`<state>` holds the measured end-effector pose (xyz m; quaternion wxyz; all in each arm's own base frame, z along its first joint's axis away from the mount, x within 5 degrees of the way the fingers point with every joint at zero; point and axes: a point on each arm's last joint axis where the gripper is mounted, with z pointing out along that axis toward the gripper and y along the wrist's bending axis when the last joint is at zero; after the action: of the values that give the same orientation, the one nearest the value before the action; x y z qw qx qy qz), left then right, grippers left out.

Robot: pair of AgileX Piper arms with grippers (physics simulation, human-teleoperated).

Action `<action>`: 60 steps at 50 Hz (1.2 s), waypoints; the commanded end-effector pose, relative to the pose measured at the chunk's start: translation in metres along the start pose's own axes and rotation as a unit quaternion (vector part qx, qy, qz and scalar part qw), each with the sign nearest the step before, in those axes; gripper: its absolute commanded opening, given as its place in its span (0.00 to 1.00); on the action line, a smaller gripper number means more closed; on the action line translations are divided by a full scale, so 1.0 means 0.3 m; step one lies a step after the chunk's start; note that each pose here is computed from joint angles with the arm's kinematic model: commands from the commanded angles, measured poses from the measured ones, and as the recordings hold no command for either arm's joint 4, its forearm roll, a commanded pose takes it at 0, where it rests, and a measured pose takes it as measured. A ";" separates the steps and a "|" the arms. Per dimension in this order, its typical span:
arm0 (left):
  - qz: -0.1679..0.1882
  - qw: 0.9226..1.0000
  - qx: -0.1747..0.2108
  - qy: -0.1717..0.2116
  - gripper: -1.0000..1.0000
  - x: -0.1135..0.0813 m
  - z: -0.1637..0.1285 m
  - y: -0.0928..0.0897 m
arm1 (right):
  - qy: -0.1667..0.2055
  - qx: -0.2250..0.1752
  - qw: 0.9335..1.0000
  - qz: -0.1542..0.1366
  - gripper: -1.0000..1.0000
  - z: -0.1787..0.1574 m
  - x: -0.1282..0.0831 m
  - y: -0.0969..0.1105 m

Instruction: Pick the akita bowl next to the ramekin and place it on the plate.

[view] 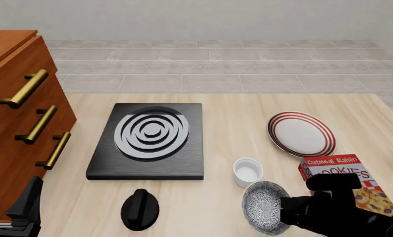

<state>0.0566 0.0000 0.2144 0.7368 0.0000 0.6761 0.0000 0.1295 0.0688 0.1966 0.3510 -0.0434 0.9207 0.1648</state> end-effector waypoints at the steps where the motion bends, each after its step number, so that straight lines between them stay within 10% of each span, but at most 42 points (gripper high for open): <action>1: 0.000 1.000 0.000 0.000 1.00 0.000 0.000 0.000 | -0.016 -0.007 1.000 0.016 0.00 -0.029 -0.026 0.009; 60: 0.000 1.000 0.000 0.000 1.00 0.000 0.000 0.000 | -0.103 0.057 0.985 0.130 0.00 -0.041 -0.193 -0.077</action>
<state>0.0566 0.0000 0.2144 0.7368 0.0000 0.6761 0.0000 0.1581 0.0459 0.2260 0.4041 0.0892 0.8959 0.1614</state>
